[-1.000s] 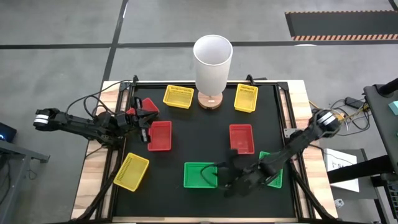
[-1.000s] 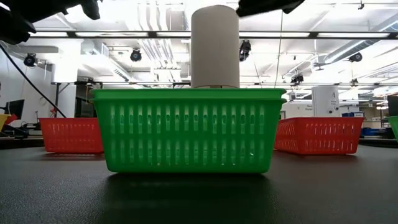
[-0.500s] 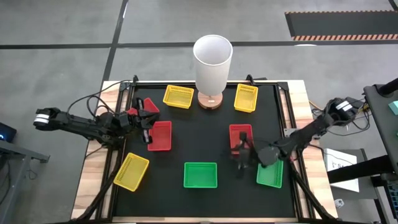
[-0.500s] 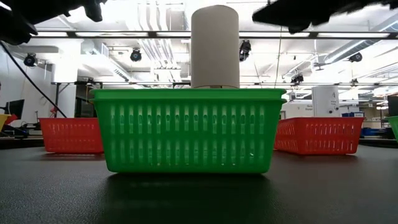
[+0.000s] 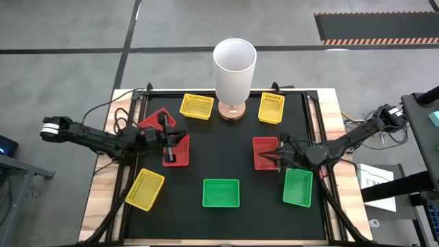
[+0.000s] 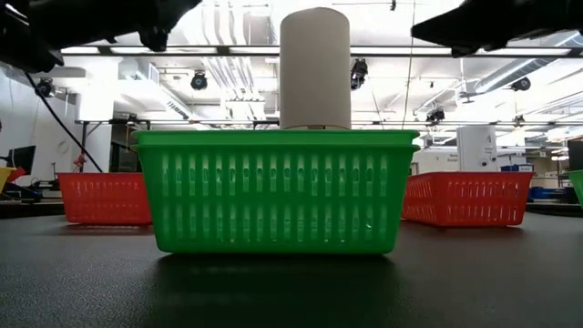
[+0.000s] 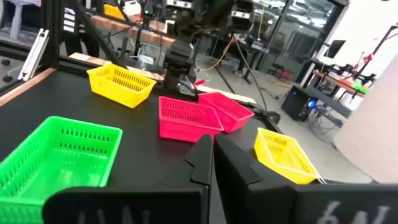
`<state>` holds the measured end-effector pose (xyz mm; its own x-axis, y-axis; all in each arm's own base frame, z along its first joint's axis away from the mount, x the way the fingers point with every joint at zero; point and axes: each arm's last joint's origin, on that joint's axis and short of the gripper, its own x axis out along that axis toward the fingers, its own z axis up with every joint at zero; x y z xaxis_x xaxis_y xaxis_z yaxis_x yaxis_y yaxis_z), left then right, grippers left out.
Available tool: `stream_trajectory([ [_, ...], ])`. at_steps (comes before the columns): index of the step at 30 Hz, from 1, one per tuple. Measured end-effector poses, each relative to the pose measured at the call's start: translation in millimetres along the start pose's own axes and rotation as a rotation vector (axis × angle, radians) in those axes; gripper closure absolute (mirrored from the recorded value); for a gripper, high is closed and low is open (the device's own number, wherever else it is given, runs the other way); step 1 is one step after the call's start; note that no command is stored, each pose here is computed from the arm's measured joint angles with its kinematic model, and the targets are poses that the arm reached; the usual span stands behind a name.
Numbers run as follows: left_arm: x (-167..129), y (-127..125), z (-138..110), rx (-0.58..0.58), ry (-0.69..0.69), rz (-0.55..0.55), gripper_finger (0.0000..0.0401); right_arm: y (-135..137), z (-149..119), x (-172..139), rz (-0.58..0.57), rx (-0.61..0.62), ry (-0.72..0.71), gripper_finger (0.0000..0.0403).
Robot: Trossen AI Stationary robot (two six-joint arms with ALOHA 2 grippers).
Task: Stack baskets by color
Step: Stack the bottom left red bin on the top red bin
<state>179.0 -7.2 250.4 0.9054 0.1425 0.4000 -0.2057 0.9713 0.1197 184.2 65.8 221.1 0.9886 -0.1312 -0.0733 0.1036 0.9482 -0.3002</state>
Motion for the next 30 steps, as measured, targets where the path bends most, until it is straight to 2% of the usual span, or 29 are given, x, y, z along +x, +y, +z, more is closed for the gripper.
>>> stream_trajectory([
  [6, 8, -3, -8, -0.133, 0.04, -0.002, 0.0401, -15, -6, -13, -0.062, 0.053, -0.078, 0.0394],
  [13, 24, -8, -20, -0.317, 0.105, 0.04, 0.0401, -28, -3, -21, -0.124, 0.037, -0.125, 0.0394],
  [19, 48, -12, -31, -0.32, 0.199, 0.164, 0.0401, -35, 5, -25, -0.151, -0.005, -0.162, 0.0394],
  [22, 65, -16, -32, -0.355, 0.25, 0.176, 0.0401, -36, 8, -27, -0.163, -0.075, -0.17, 0.0394],
  [26, 89, -23, -32, -0.426, 0.375, 0.181, 0.0401, -43, 22, -28, -0.215, -0.176, -0.19, 0.0394],
  [30, 104, -29, -24, -0.537, 0.615, 0.216, 0.0401, -47, 35, -30, -0.236, -0.187, -0.215, 0.0394],
])
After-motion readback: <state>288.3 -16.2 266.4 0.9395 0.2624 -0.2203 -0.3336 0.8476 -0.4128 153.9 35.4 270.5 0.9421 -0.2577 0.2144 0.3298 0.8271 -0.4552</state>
